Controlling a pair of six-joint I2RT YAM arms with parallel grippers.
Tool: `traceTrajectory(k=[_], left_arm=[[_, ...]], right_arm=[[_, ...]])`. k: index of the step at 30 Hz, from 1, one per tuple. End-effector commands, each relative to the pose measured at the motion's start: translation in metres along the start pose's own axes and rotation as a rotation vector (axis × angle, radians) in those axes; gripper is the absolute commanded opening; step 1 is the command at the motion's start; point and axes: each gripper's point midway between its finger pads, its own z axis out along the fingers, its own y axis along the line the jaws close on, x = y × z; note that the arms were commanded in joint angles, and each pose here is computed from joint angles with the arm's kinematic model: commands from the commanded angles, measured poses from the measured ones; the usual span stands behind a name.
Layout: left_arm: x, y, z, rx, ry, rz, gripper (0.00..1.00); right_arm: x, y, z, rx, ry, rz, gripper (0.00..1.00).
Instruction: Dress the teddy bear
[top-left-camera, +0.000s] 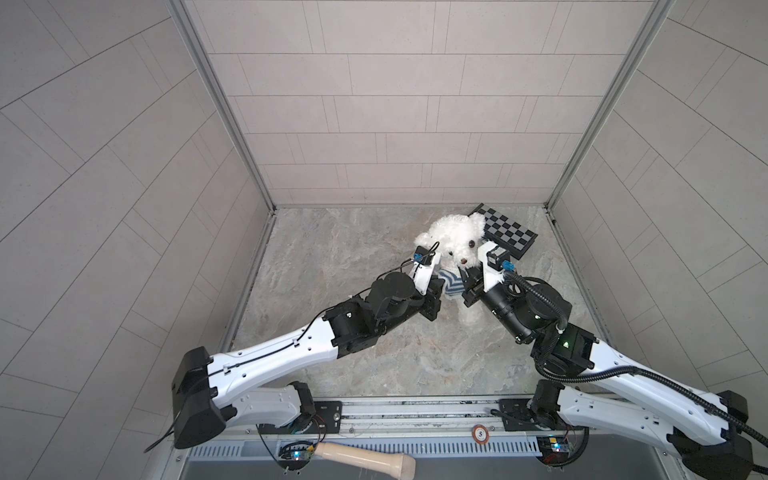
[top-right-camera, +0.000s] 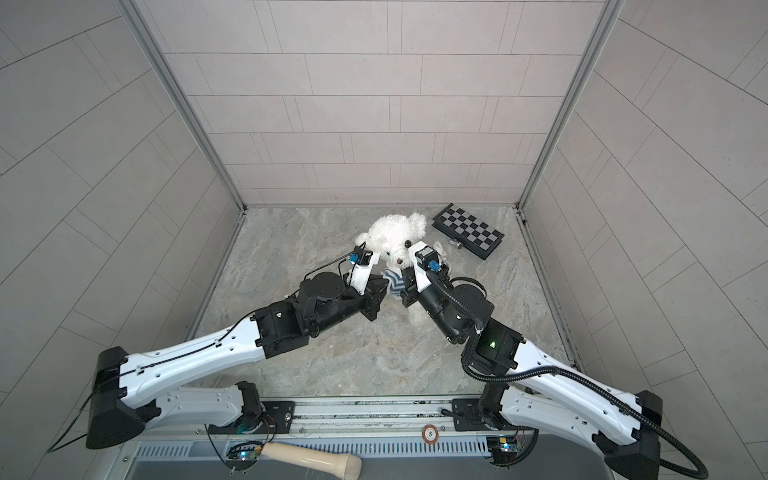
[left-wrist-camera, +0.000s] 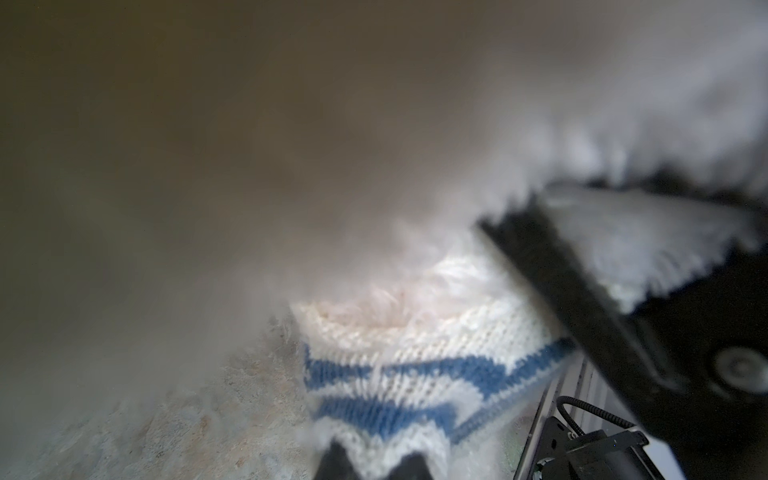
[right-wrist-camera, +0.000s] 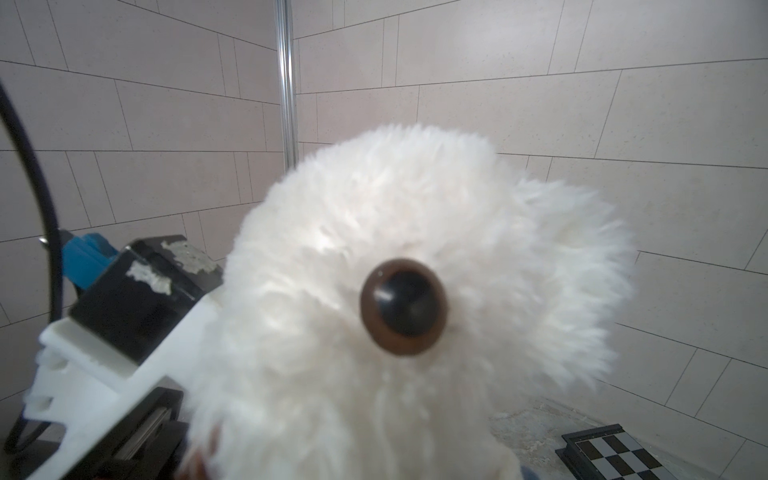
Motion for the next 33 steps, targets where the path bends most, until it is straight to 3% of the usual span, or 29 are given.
traceTrajectory(k=[1,5,8,14,21,24,28,33], left_arm=[[-0.011,0.006,0.002,-0.004,-0.064,-0.026,0.0],[-0.004,0.003,-0.004,0.041,-0.045,-0.053,0.0],[0.023,0.008,-0.007,0.045,0.025,-0.127,0.0],[0.091,0.025,-0.016,0.09,0.124,-0.404,0.0],[0.152,0.056,0.0,0.028,0.208,-0.648,0.0],[0.164,0.07,0.004,0.02,0.194,-0.766,0.0],[0.168,0.078,0.003,-0.011,0.188,-0.803,0.0],[0.165,0.082,0.002,-0.006,0.159,-0.877,0.0]], right_arm=[[-0.02,0.011,-0.004,-0.068,-0.073,0.08,0.0],[-0.007,0.008,0.004,-0.063,-0.002,0.083,0.0],[0.017,0.003,0.014,-0.047,0.109,0.086,0.01],[0.092,-0.016,0.041,-0.095,0.311,0.242,0.21],[0.157,0.001,0.072,-0.194,0.495,0.261,0.37],[0.167,0.005,0.062,-0.221,0.532,0.261,0.47],[0.173,0.004,0.033,-0.233,0.557,0.231,0.6],[0.181,0.008,-0.008,-0.248,0.595,0.221,0.63]])
